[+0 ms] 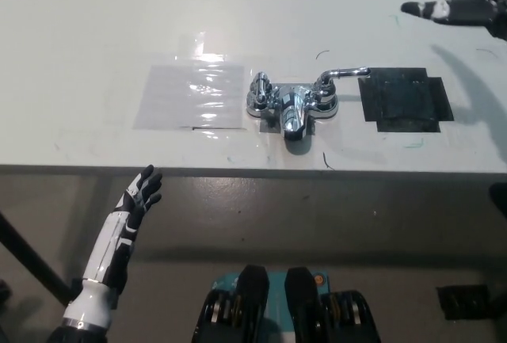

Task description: The faucet is at the center of the desk and the robot turn off the faucet by turning the right faucet handle using the right hand

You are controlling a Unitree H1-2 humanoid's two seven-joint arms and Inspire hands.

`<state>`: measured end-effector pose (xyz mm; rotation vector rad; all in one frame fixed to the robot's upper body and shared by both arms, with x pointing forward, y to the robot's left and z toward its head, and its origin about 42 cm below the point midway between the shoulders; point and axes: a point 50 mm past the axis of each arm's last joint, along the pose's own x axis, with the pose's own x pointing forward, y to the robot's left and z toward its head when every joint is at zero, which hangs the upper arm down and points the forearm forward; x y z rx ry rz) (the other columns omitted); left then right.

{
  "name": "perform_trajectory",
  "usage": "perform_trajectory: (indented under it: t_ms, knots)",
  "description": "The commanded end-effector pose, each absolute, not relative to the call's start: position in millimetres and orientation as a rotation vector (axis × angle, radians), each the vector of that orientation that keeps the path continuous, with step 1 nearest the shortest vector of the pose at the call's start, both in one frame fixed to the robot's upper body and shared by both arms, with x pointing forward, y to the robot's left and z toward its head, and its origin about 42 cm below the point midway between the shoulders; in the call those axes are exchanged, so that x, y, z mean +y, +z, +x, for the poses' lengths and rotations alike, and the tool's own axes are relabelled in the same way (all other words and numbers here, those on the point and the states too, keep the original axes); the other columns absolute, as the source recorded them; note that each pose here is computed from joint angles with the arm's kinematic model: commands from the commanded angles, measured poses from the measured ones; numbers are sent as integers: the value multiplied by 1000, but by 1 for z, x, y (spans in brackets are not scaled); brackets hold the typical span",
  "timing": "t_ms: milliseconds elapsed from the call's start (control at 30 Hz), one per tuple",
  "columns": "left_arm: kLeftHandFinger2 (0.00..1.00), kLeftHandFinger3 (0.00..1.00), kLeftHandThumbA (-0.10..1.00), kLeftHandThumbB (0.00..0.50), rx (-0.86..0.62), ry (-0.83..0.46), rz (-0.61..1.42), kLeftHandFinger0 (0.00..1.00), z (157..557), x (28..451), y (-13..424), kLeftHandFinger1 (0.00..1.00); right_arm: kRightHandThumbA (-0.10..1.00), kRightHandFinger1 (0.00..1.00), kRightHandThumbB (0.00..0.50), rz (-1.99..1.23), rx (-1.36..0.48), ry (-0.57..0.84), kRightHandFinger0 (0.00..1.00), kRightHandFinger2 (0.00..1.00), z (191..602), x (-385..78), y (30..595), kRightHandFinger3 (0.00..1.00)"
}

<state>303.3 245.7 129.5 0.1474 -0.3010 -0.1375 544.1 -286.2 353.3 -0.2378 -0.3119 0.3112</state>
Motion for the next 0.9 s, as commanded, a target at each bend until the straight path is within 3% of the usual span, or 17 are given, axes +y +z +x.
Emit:
perform_trajectory:
  t_ms: [0,300,433,567,633,867]
  knots:
    - [1000,1000,979,249,-384,-163,159,1000,305,242,147,1000,1000,1000,368,-210,-242,478,1000,1000,573,-274,403,1000]
    - [1000,1000,982,250,-375,-174,154,1000,304,240,146,1000,1000,1000,393,-285,-90,514,1000,1000,594,-253,397,1000]
    - [1000,1000,977,248,-375,-172,161,1000,304,239,146,1000,1000,1000,359,-300,-50,520,1000,1000,597,-242,391,1000]
    - [1000,1000,986,269,-371,-174,165,1000,304,239,146,1000,1000,1000,382,-339,-5,538,1000,1000,598,-231,380,1000]
    - [1000,1000,989,268,-374,-176,168,1000,305,239,146,1000,1000,1000,353,-349,2,554,1000,1000,597,-225,374,1000]
    - [1000,1000,993,278,-367,-178,166,1000,306,238,146,1000,1000,1000,368,-375,38,576,1000,1000,596,-211,354,1000]
